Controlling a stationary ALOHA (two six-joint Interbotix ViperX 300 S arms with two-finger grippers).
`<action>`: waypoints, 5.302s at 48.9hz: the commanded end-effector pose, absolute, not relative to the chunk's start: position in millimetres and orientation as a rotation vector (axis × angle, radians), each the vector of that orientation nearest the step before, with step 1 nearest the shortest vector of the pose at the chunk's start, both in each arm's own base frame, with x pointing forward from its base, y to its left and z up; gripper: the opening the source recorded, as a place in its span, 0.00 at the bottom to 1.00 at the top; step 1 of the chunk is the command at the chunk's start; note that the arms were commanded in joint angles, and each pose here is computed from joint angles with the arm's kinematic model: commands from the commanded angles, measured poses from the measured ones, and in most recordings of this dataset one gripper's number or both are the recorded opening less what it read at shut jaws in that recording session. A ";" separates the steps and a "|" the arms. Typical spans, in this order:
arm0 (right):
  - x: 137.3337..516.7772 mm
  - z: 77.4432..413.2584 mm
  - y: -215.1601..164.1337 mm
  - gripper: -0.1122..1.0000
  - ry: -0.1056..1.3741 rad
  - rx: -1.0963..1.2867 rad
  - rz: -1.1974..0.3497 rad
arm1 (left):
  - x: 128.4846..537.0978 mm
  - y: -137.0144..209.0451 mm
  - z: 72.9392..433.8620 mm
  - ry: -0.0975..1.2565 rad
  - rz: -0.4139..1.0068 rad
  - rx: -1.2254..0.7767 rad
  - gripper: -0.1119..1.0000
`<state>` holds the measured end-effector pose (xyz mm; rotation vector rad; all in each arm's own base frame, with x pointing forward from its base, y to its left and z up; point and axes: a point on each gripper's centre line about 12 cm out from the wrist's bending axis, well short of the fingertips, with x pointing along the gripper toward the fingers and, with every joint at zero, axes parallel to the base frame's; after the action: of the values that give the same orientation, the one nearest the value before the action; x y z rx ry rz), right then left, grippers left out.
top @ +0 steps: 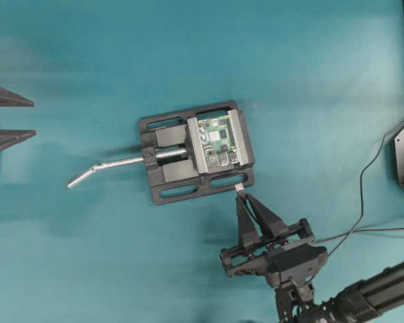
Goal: Insert the USB into the fixed PCB.
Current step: 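Move the USB plug with the right gripper up to the board's USB port, then align the USB plug with the right gripper to the lower USB port, then push the USB plug with the right gripper into the port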
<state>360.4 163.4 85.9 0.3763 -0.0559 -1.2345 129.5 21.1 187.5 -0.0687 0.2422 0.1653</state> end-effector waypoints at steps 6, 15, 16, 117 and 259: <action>362.2 88.7 166.2 0.27 -0.091 0.397 -1.274 | 131.3 21.4 196.3 0.223 0.166 -0.072 0.71; 363.9 82.1 167.5 0.27 -0.098 0.426 -1.297 | 131.3 21.4 196.3 0.223 0.166 -0.072 0.71; 364.3 82.4 168.0 0.27 -0.099 0.431 -1.298 | 131.4 21.5 196.1 0.225 0.166 -0.070 0.71; 379.7 104.6 135.8 0.27 -0.185 0.448 -1.340 | 131.2 21.4 195.7 0.225 0.166 -0.072 0.71; 381.3 118.0 112.1 0.27 -0.124 0.424 -1.361 | 131.2 21.5 195.7 0.225 0.166 -0.070 0.71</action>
<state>377.9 121.4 98.4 0.3876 -0.0930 -1.3437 129.5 21.0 187.1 -0.0705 0.2451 0.1652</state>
